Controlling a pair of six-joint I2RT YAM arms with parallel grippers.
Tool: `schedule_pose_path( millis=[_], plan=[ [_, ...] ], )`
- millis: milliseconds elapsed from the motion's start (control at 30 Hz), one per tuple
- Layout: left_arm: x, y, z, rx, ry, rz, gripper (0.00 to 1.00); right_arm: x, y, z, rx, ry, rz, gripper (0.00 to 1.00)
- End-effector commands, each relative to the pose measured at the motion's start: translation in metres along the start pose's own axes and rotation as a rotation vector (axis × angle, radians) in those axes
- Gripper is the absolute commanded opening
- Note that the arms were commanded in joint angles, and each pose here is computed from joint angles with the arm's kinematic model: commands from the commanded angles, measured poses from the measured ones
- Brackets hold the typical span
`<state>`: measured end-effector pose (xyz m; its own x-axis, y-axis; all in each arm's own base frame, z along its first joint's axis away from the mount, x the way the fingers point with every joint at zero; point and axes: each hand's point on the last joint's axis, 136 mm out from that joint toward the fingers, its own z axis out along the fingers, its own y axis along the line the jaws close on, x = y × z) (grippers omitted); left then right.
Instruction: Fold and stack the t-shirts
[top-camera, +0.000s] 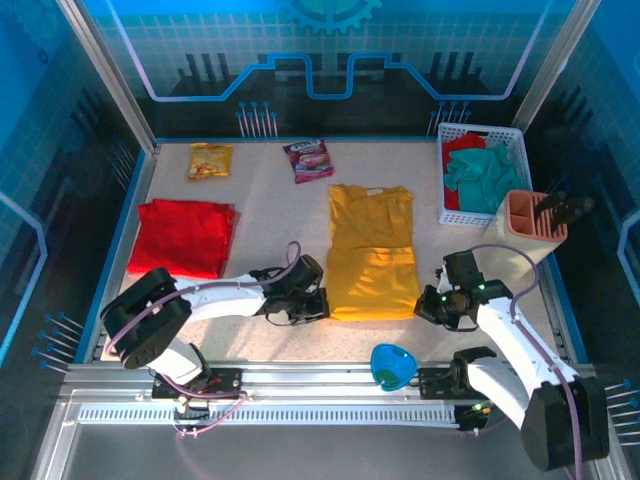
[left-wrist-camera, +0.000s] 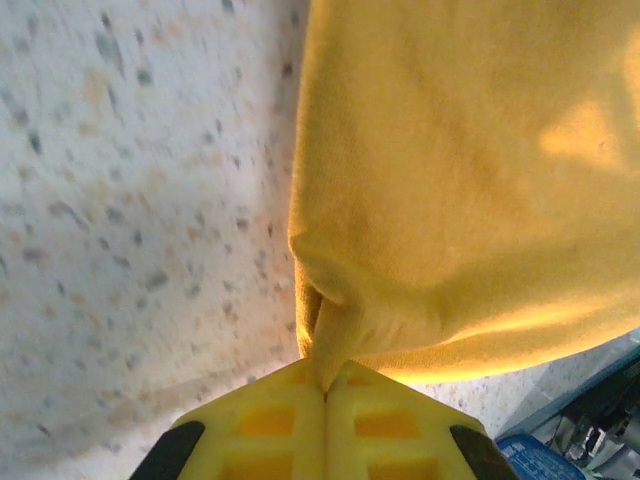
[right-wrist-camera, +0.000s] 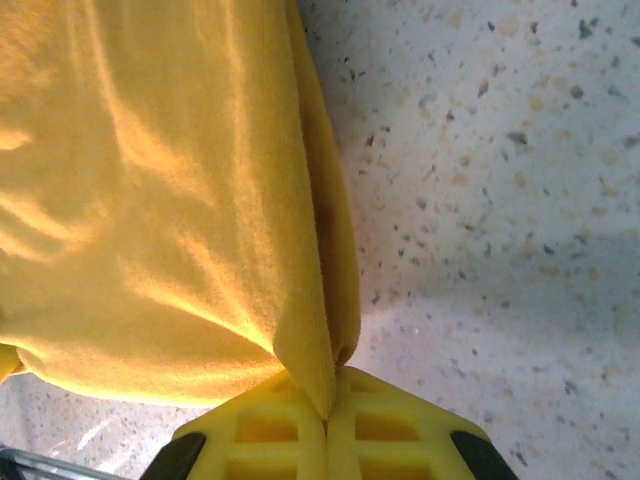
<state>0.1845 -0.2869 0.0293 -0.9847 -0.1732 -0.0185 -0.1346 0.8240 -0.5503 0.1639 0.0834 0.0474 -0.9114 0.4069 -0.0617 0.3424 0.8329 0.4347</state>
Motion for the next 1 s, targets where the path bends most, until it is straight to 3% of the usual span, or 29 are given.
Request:
schedule_pose_path(
  millis=[0, 167, 700, 967],
  plan=[
    [-0.001, 0.004, -0.008, -0.031, -0.059, -0.045, 0.0, 0.016, -0.014, -0.006, 0.064, 0.035, 0.044, 0.0],
    [-0.017, -0.009, -0.028, -0.032, -0.131, -0.018, 0.0, 0.006, -0.001, -0.019, 0.034, -0.005, 0.031, 0.0],
    [-0.094, -0.091, -0.093, 0.114, -0.18, 0.038, 0.0, -0.083, 0.088, -0.079, -0.081, -0.159, -0.063, 0.0],
    [-0.127, -0.111, -0.119, 0.132, -0.215, 0.056, 0.0, -0.111, 0.118, -0.093, -0.147, -0.192, -0.068, 0.0]
  ],
)
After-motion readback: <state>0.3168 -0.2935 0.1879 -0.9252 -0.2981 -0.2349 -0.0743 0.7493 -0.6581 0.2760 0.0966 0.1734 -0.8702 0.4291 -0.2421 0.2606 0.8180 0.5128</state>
